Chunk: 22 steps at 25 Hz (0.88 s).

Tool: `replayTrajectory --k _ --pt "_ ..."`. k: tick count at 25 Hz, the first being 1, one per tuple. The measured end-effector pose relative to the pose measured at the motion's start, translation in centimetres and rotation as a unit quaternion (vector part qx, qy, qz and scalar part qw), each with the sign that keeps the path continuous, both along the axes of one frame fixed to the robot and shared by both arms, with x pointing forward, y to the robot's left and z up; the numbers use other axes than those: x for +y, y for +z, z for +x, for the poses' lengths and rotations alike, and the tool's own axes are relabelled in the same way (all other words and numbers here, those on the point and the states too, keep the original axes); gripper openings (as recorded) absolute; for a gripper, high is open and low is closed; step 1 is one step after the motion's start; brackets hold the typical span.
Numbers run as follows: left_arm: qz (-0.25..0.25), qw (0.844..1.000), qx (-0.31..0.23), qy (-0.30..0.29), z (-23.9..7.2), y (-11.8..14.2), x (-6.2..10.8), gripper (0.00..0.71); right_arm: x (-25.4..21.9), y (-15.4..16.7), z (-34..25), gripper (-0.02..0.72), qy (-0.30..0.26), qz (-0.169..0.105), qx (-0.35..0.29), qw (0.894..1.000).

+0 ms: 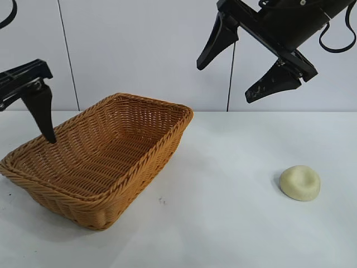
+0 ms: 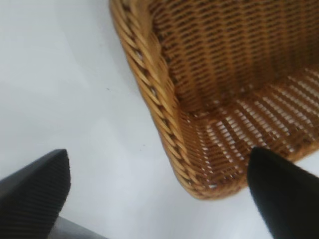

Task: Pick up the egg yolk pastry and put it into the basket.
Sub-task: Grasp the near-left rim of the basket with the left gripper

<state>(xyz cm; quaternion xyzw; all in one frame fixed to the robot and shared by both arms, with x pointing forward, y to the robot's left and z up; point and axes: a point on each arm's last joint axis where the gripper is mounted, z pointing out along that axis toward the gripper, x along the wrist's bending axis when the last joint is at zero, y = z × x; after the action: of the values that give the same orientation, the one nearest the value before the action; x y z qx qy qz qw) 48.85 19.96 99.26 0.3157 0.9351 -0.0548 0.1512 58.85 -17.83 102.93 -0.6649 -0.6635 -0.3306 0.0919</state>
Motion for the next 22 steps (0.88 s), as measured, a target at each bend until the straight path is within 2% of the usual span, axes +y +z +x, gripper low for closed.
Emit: replayTrajectory --k 3,8,15,22 --pt "-0.004 0.999 -0.025 0.037 0.5 -0.1 0.2 0.692 0.0 0.0 0.0 0.687 0.0 0.0 0.0 1.0" --pt "-0.016 0.997 -0.054 0.05 1.0 0.2 0.0 0.692 0.0 0.0 0.0 0.687 -0.001 0.0 -0.001 1.0" --pt "-0.016 0.997 -0.055 0.051 1.1 0.0 0.0 0.692 0.0 0.0 0.0 0.687 -0.001 0.001 0.0 1.0" --pt "0.001 0.998 -0.017 0.053 2.0 -2.9 -0.3 0.692 0.0 0.0 0.0 0.687 -0.001 0.001 0.0 1.0"
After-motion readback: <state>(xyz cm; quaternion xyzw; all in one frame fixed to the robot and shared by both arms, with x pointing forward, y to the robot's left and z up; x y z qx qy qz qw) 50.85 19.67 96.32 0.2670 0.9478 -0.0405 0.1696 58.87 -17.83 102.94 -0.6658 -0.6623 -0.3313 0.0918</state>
